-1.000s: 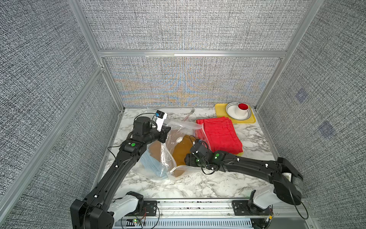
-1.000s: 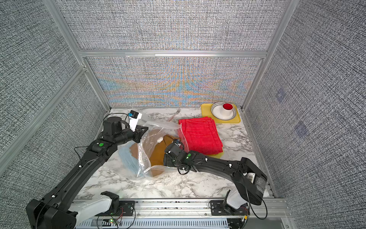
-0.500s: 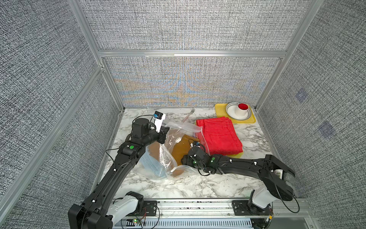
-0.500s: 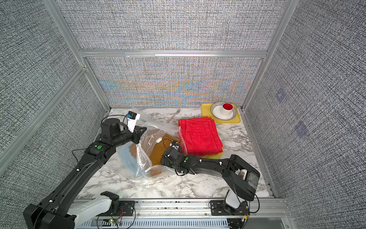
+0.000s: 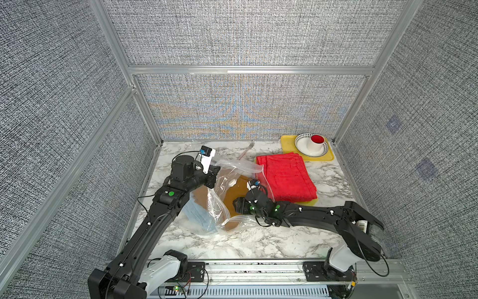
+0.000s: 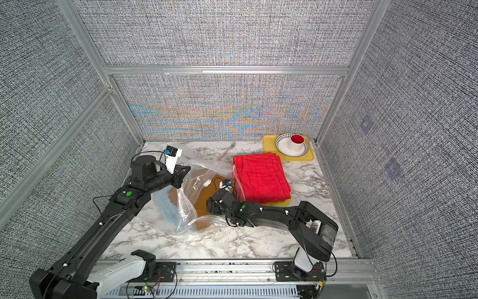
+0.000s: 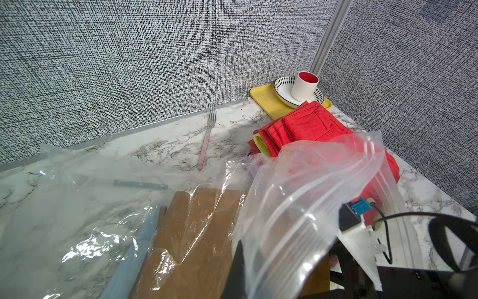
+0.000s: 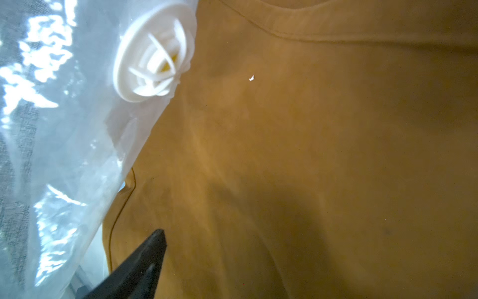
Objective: Take the trousers out of the vacuum bag
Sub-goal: Take out the trousers from the vacuum bag.
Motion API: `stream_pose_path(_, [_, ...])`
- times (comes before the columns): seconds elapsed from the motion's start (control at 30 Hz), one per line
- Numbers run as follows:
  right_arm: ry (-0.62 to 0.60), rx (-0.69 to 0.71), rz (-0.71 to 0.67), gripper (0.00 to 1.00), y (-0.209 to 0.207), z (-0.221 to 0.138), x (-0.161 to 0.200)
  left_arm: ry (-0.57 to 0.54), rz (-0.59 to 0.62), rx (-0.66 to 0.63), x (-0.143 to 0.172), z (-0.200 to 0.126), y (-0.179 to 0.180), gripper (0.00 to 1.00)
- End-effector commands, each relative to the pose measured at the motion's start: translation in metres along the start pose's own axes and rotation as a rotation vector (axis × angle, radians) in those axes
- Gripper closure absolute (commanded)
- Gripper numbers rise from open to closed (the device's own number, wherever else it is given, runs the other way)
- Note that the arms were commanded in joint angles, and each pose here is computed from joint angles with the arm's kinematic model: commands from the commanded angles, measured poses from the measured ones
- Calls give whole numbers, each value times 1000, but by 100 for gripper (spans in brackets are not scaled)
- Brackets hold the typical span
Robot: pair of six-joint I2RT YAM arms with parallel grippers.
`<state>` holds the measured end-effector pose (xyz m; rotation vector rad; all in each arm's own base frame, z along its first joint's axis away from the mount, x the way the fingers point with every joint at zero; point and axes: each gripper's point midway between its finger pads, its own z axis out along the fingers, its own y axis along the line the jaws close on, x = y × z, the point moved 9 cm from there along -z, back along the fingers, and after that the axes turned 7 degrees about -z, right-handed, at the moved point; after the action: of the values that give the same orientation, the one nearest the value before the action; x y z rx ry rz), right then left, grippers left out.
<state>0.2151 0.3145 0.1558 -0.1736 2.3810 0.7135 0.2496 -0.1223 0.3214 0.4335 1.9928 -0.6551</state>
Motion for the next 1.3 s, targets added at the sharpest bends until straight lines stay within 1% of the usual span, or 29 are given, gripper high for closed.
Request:
stream_pose_path(0.0, [-14,-15,1,16,2,8,-1,-53,18,-5,-9,-3,-1,100])
stream_pose_path(0.3, [5,-32,9,16,-3,22,9,-51,17,-11,-7,-3,0,100])
stream_pose_path(0.4, [-8,-76,-1,17,1,24,8,-49,15,-11,-7,-1,0,100])
stream_pose_path(0.47, [-25,-99,-11,20,4,25,5,-48,13,-9,-7,-1,0,100])
stream_pose_path(0.5, [-33,-110,-16,23,7,25,3,-46,11,-9,-6,0,1,100])
stream_pose_path(0.57, [-49,-124,-22,34,11,24,-1,-45,10,-11,-6,0,1,100])
stream_pose_path(0.6, [-57,-131,-22,41,12,23,-3,-44,10,-12,-5,0,1,100])
stream_pose_path(0.73, [-87,-135,-27,75,14,14,-9,-41,9,-20,-2,-1,2,100])
stream_pose_path(0.8, [-100,-127,-38,88,15,9,-12,-37,6,-18,0,0,2,100])
stream_pose_path(0.87, [-109,-122,-57,97,16,3,-16,-27,-1,-10,4,3,3,100])
stream_pose_path(0.9, [-115,-120,-66,100,18,0,-19,-19,-7,-2,7,5,3,100])
stream_pose_path(1.1, [-155,-146,-143,100,35,-21,-40,18,-81,64,28,29,9,100])
stream_pose_path(1.2, [-163,-148,-210,100,46,-34,-50,48,-83,66,33,37,11,100])
stream_pose_path(1.27, [-162,-141,-258,100,51,-45,-57,48,-73,61,34,37,12,100])
